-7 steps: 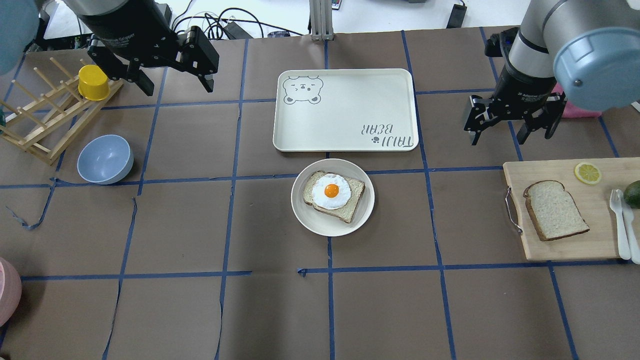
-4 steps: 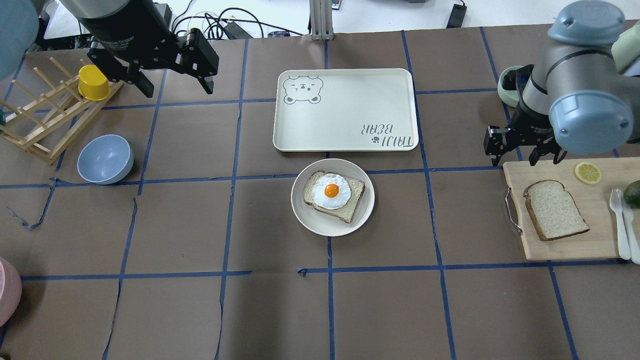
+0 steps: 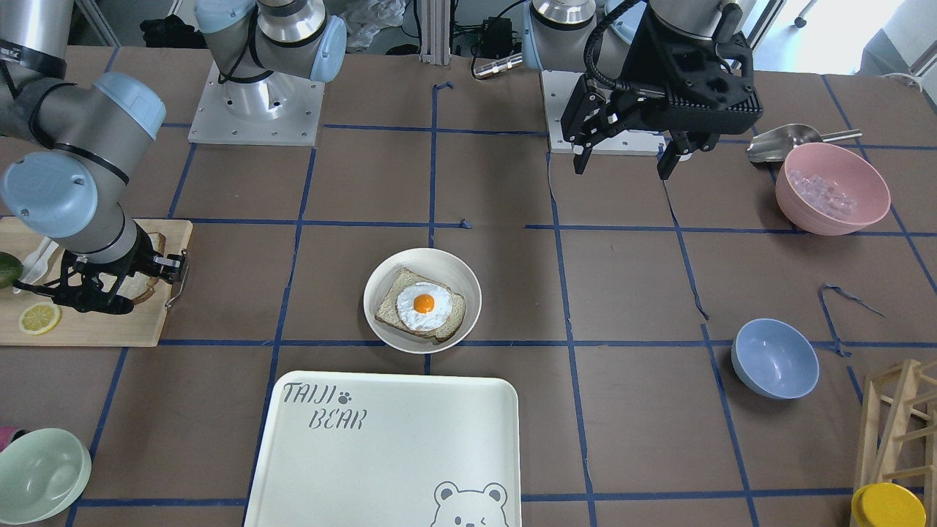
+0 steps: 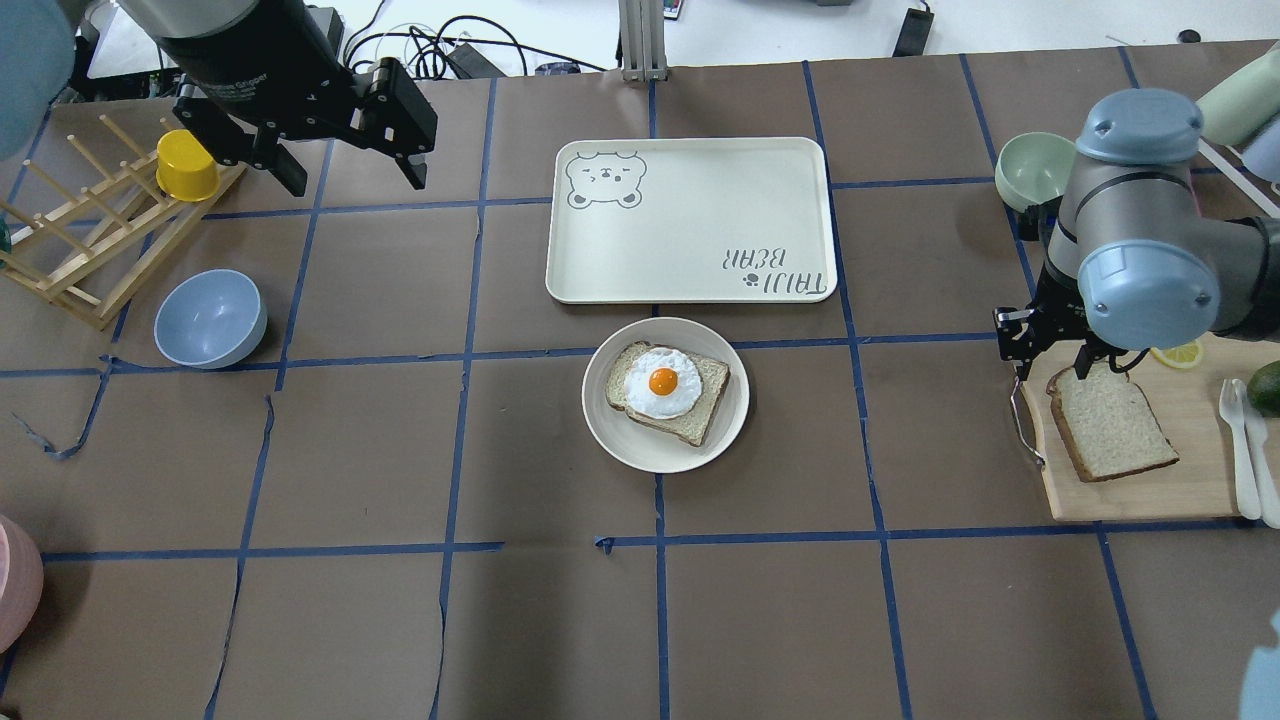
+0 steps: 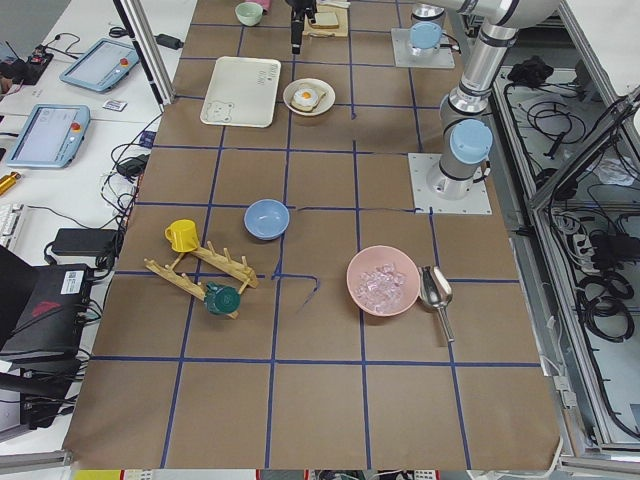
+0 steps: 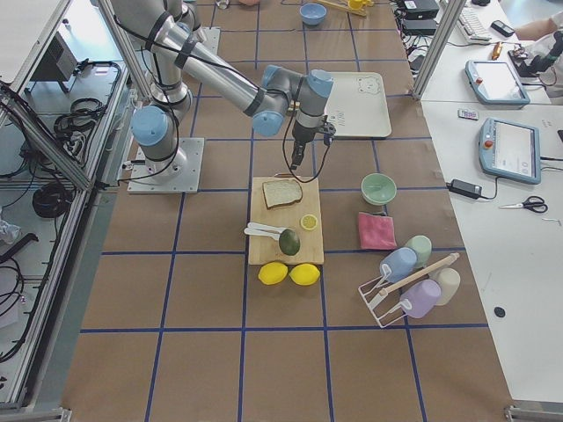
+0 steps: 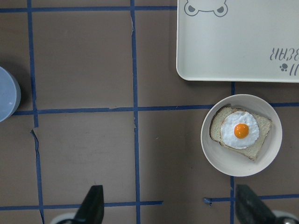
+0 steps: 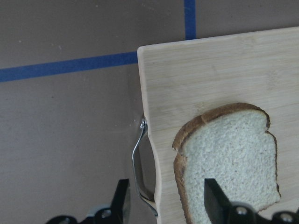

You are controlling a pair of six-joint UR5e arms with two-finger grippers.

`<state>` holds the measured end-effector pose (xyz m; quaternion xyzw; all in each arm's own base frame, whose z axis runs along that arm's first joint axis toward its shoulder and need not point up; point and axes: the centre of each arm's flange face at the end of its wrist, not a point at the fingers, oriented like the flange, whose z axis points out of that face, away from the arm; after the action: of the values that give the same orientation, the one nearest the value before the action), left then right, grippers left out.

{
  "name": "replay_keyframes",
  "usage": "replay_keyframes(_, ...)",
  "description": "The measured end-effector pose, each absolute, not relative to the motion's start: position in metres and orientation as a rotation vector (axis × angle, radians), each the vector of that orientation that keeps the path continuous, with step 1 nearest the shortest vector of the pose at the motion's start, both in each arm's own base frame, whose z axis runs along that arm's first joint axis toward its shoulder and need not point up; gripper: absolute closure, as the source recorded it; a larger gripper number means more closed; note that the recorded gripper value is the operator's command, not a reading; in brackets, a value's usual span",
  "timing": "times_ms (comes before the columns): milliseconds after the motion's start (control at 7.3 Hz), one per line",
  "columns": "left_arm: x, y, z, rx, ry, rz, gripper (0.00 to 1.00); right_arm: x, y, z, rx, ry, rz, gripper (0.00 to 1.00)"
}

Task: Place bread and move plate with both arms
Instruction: 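Move the right gripper down over the bread slice on the cutting board, then close the right gripper on the bread slice edge and lift it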

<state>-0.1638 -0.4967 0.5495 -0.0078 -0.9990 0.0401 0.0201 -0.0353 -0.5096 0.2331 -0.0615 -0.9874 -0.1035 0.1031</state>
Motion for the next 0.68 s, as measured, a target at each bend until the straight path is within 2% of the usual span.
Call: replay_keyframes(685,-0.164,-0.497,0.550,-0.022,-3.097,0.126,0.00,-0.055,-0.513,0.205,-0.187,-2.906,-0.375,0.41)
